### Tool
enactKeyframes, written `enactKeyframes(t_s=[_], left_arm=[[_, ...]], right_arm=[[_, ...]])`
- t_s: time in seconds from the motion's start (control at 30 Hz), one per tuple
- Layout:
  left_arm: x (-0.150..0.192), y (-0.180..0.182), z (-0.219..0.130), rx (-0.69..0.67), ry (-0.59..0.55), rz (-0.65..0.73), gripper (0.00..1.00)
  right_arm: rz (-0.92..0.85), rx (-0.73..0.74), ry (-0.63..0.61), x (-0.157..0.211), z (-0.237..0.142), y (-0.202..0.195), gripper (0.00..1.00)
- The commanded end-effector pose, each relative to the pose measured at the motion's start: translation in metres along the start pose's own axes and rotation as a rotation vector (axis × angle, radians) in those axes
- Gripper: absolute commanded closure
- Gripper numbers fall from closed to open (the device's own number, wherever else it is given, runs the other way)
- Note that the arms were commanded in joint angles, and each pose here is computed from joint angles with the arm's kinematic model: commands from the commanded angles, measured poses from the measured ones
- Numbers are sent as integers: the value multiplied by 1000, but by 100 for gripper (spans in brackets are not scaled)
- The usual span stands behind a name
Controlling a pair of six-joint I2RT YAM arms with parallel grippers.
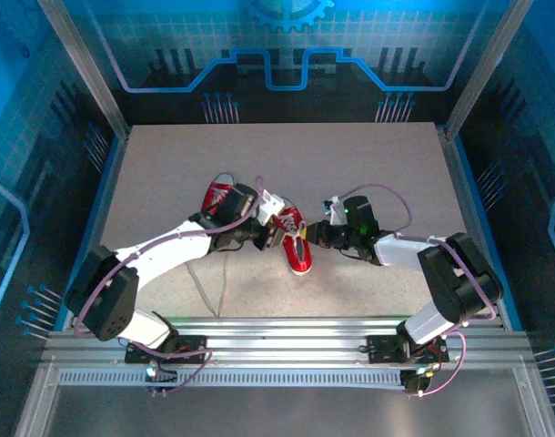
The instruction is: Tie the shoes
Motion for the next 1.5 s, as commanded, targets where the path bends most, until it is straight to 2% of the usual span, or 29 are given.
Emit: enactKeyframes(t_s=[0.0,0.07,0.17,0.5,0.8,0.97,1.47], left_arm=[[7,-13,13,-63,-11,-126,69],[11,-17,23,-78,-4,-169,60],[12,-17,37,-109,15,-214,56],[-3,-14,50,-136,12,-243,57],[-9,-13,39,-177,13,-246,52],[-7,-13,43,-236,43,-250,49],[6,-11,59,-278,101,-242,51]], right_arm=[[-3,4,-19,-1,-2,-3,100],[-5,2,-19,-1,-2,-2,100],[-4,1,-15,1,-1,-1,100],[-4,-10,-13,5,-2,2,100],[-5,-16,-4,5,1,4,100],[-3,-19,-5,4,2,4,100],[2,-27,0,4,1,6,100]])
Point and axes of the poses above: each hand's point on the last joint's axis, 136 mm out from that joint toward the fingers, its own z axis out along the fingers, its own y axis along the line the jaws close on, x = y × z, the point moved 4 cm from there along -z, back along the fingers, and after that the axes turned 11 degrees about z, right-handed, at the moved point
